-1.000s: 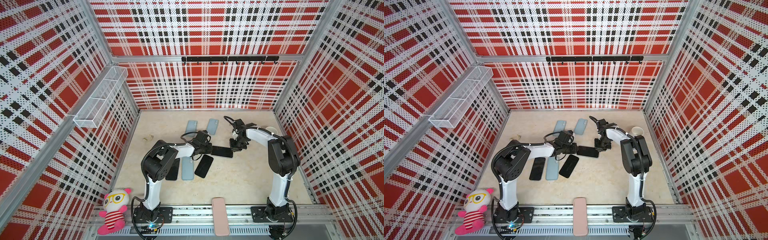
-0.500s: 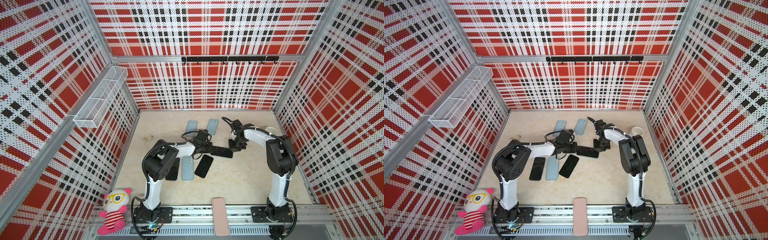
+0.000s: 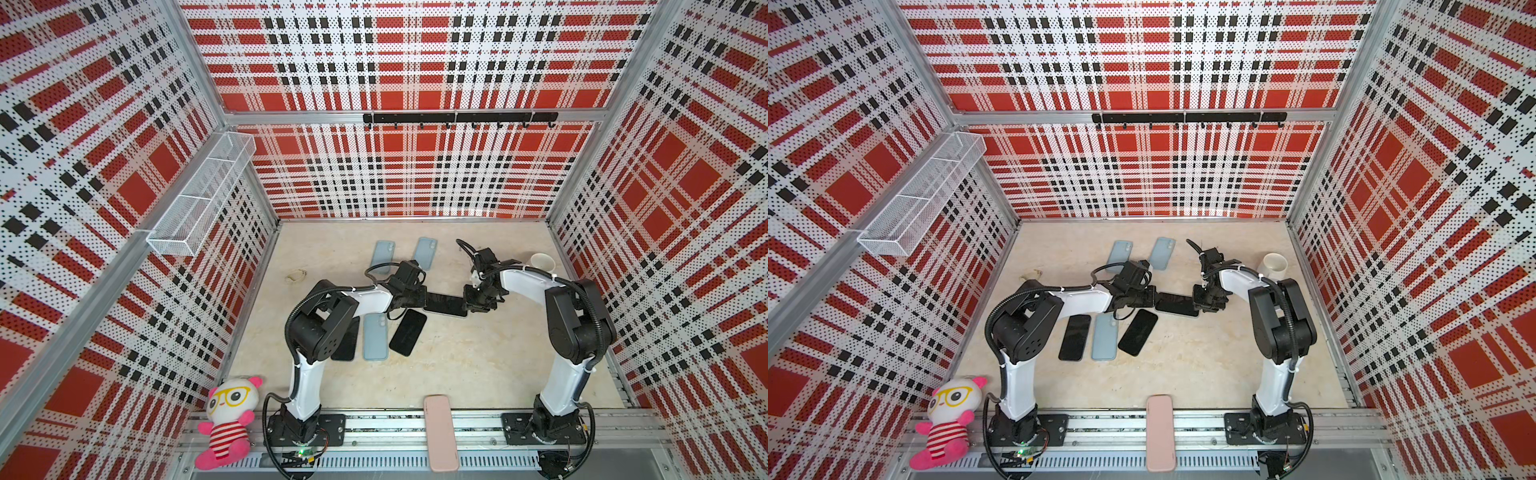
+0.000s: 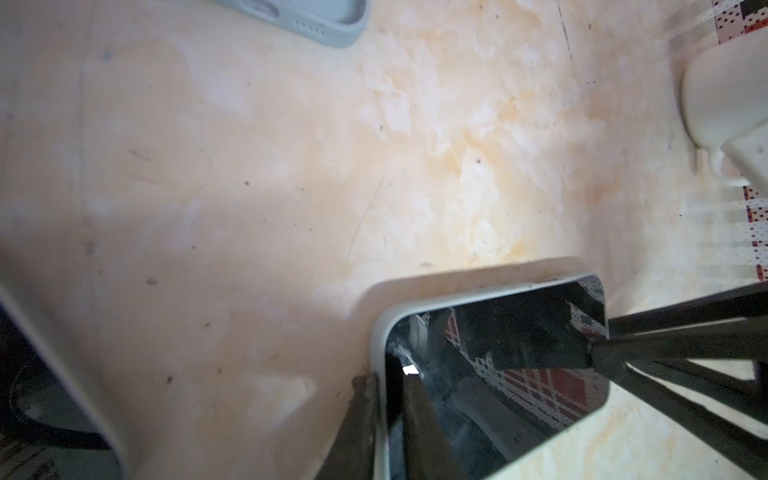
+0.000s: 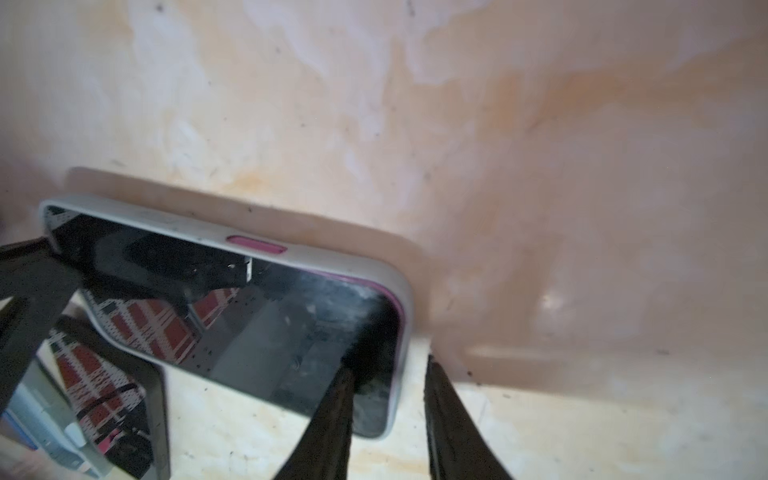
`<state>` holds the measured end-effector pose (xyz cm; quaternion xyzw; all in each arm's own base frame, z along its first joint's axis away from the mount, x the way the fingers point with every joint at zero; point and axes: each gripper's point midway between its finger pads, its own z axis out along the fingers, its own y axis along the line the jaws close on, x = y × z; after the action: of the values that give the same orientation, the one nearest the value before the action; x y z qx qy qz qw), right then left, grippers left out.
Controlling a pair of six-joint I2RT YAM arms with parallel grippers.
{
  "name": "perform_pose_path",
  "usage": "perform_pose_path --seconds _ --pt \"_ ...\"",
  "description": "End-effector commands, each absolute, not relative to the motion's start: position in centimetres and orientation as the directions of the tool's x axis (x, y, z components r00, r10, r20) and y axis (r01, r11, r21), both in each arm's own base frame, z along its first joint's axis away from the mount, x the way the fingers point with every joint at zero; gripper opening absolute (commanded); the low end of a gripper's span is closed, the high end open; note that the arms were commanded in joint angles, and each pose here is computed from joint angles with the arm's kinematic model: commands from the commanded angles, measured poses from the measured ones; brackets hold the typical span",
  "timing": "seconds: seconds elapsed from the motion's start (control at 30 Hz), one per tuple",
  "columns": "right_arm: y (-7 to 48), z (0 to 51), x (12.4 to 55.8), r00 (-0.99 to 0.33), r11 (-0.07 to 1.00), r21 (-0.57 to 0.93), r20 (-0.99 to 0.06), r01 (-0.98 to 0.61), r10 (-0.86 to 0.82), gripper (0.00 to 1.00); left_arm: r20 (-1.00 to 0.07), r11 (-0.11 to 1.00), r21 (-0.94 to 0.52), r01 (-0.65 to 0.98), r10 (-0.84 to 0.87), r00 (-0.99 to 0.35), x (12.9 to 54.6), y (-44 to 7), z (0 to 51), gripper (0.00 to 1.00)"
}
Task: Put the phone into the phone case
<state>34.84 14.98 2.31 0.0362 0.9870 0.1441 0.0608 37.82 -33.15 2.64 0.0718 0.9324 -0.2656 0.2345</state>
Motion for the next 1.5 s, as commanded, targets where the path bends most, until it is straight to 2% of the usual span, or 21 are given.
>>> perform_pose_path --seconds 0.0,0.13,0.23,0.33,0.43,0.57,0.67,0.7,0.73,0.77,0.8,0.9,0.93,1.17,1.37,1.47 --pt "15.9 0.7 34.9 -0.992 0.945 0.323 -0.101 0.042 0.078 0.28 -0.385 0.863 -0.431 0.264 0.088 -0.919 34.6 -33.4 0.0 0.15" --pt "15.9 1.4 35.0 -0.990 0.947 0.321 -0.126 0.025 0.069 0.19 -0.386 0.838 -0.470 0.278 0.088 -0.918 35.0 -35.3 0.8 0.16" --pt "15.6 3.6 35.0 -0.982 0.946 0.325 -0.174 0.009 0.069 0.20 -0.404 0.845 -0.466 0.263 0.061 -0.913 35.6 -35.0 1.8 0.19" --pt "15.4 7.0 35.3 -0.963 0.946 0.320 -0.265 -0.052 0.037 0.23 -0.443 0.861 -0.432 0.267 0.055 -0.895 36.5 -34.1 3.7 0.28" --pt "15.7 11.0 35.5 -0.922 0.931 0.334 -0.388 -0.147 -0.006 0.29 -0.482 0.873 -0.399 0.281 0.061 -0.874 37.2 -33.5 6.1 0.33" --pt "16.8 17.4 35.7 -0.775 0.873 0.371 -0.632 -0.318 -0.014 0.35 -0.473 0.857 -0.401 0.324 0.109 -0.874 35.7 -33.0 7.7 0.41" --pt "17.3 19.3 35.1 -0.716 0.843 0.360 -0.696 -0.400 -0.042 0.42 -0.468 0.870 -0.380 0.315 0.113 -0.877 34.4 -31.3 8.3 0.49" --pt "17.6 19.6 35.0 -0.705 0.833 0.353 -0.706 -0.426 -0.061 0.49 -0.468 0.874 -0.377 0.306 0.106 -0.877 33.8 -30.6 8.5 0.53" --pt "17.8 19.9 34.9 -0.698 0.821 0.353 -0.713 -0.448 -0.075 0.51 -0.469 0.878 -0.375 0.298 0.098 -0.878 33.4 -30.0 8.7 0.56" --pt "18.2 20.0 34.7 -0.686 0.805 0.348 -0.721 -0.481 -0.098 0.61 -0.471 0.883 -0.370 0.289 0.090 -0.877 32.9 -29.3 8.7 0.60" --pt "18.4 20.2 34.6 -0.677 0.794 0.336 -0.725 -0.506 -0.125 0.70 -0.476 0.887 -0.366 0.281 0.081 -0.876 32.6 -28.8 8.9 0.63" --pt "18.2 19.8 34.5 -0.649 0.797 0.222 -0.715 -0.562 -0.259 0.77 -0.511 0.900 -0.356 0.250 0.036 -0.859 32.5 -27.3 9.8 0.72" --pt "17.9 19.5 34.7 -0.638 0.803 0.167 -0.706 -0.572 -0.308 0.83 -0.523 0.900 -0.363 0.241 0.017 -0.852 32.5 -27.1 10.1 0.74" --pt "17.4 16.6 35.3 -0.577 0.735 -0.095 -0.556 -0.671 -0.599 1.00 -0.582 0.861 -0.464 0.209 -0.118 -0.805 32.3 -27.7 12.6 0.99" --pt "18.1 14.1 35.7 -0.453 0.555 -0.175 -0.406 -0.813 -0.793 1.00 -0.573 0.876 -0.454 0.163 -0.148 -0.806 30.7 -26.0 11.2 0.98" --pt "18.4 12.6 35.6 -0.373 0.447 -0.167 -0.342 -0.879 -0.862 1.00 -0.572 0.873 -0.462 0.157 -0.158 -0.805 30.3 -25.7 10.9 0.98"
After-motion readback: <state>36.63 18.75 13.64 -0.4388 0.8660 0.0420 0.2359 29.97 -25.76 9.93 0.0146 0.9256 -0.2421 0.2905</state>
